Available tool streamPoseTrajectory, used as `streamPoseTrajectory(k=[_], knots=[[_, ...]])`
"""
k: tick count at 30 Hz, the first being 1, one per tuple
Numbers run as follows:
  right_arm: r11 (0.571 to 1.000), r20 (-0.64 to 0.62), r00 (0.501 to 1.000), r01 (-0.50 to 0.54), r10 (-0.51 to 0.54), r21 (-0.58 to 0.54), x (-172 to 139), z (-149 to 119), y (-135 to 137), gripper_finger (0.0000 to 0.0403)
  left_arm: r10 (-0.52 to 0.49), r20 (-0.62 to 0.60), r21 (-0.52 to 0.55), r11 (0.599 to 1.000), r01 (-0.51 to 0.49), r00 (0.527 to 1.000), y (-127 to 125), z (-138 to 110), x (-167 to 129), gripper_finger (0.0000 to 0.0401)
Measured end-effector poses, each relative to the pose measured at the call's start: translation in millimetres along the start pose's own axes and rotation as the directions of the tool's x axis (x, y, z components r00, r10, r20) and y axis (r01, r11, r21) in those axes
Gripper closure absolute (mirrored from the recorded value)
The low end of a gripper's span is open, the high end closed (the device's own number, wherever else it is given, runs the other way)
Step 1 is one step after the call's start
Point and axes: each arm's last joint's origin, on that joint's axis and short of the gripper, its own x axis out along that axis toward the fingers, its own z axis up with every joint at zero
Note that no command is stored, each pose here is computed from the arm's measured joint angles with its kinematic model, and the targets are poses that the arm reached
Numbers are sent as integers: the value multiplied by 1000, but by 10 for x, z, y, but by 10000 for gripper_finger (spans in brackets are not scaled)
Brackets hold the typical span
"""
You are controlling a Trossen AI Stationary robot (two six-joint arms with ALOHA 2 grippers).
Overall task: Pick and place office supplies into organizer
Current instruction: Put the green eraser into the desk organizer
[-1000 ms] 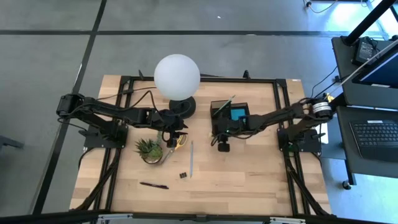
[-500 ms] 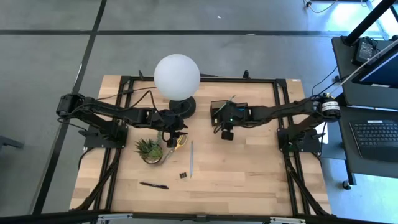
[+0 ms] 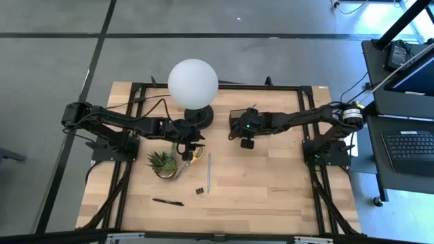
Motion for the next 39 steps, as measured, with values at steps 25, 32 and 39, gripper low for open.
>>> streamPoseTrajectory(k=[25, 32, 39], knots=[[1000, -12, 1000, 0, 0, 1, 41, -12, 7, 322, 2, 1, 0, 1000, -2, 1000, 1, 1, 0, 274], [1000, -12, 1000, 0, 0, 1, 41, -12, 7, 322, 2, 1, 0, 1000, -2, 1000, 1, 1, 0, 274], [1000, -14, 1000, -1, 1, 1, 43, -15, 8, 291, 2, 2, 0, 1000, -2, 1000, 1, 2, -1, 274]])
